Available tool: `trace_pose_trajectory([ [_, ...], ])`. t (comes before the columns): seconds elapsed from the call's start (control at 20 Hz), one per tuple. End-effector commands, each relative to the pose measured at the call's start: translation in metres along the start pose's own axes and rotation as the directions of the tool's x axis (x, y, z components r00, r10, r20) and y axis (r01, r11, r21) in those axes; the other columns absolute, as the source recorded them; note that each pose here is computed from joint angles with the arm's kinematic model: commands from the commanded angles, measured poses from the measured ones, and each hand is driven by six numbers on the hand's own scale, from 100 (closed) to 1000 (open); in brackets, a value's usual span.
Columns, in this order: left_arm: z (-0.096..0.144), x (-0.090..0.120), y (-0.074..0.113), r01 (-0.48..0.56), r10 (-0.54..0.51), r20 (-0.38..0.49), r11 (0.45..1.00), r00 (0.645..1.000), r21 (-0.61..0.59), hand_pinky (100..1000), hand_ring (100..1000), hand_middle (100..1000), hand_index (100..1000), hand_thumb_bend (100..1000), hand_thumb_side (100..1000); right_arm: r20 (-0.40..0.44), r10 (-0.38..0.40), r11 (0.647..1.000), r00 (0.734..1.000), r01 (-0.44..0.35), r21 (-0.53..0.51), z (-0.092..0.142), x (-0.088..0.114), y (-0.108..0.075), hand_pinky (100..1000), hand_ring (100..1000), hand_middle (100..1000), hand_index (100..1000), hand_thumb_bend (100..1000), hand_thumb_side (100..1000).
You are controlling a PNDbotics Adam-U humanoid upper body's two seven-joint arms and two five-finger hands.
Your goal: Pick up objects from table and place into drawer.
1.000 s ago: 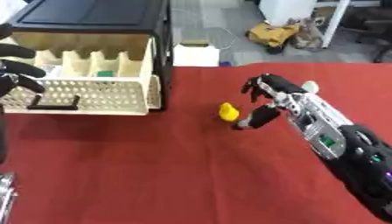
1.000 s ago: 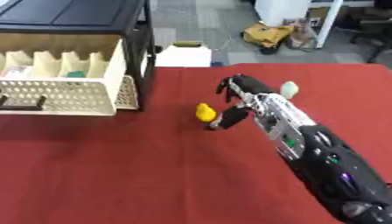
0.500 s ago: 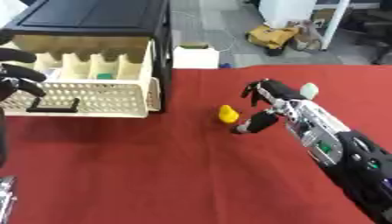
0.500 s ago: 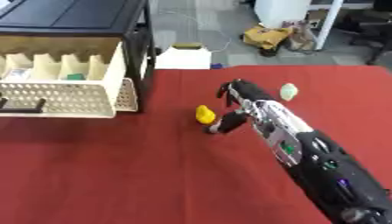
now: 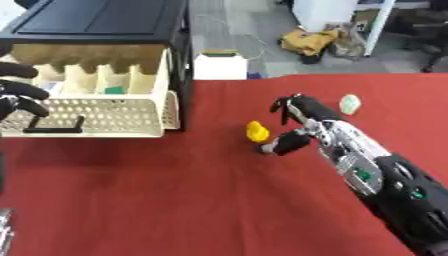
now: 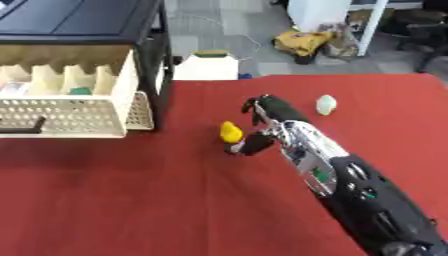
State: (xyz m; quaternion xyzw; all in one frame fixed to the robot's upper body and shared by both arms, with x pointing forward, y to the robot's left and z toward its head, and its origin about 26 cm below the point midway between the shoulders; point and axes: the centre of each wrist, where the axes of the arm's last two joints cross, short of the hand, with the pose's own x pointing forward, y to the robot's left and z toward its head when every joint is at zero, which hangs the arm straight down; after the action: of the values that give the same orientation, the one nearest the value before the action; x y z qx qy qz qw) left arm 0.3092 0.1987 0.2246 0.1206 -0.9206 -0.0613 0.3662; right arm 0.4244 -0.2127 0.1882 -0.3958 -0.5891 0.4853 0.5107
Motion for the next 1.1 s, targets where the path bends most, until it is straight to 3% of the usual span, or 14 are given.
trace_pose_trajectory([
  [0.05, -0.002, 0.005, 0.000, -0.007, 0.007, 0.019, 1.000, 1.000, -0.003, 421, 515, 576, 828, 100, 1000, 0.023, 0.004, 0.999, 1.000, -0.003, -0.047, -0.001, 0.009, -0.014, 713, 755, 496, 792, 637, 379],
  [0.5, -0.002, 0.005, -0.001, -0.011, 0.011, 0.020, 1.000, 1.000, -0.008, 417, 515, 576, 826, 100, 1000, 0.013, -0.014, 0.998, 1.000, 0.015, -0.059, -0.007, 0.010, -0.012, 711, 752, 490, 788, 593, 405],
  [1.1, 0.001, 0.004, -0.003, -0.016, 0.017, 0.012, 1.000, 1.000, -0.014, 415, 515, 575, 824, 100, 1000, -0.070, -0.009, 0.999, 0.998, 0.005, -0.054, -0.018, -0.010, 0.005, 711, 752, 492, 787, 578, 379],
])
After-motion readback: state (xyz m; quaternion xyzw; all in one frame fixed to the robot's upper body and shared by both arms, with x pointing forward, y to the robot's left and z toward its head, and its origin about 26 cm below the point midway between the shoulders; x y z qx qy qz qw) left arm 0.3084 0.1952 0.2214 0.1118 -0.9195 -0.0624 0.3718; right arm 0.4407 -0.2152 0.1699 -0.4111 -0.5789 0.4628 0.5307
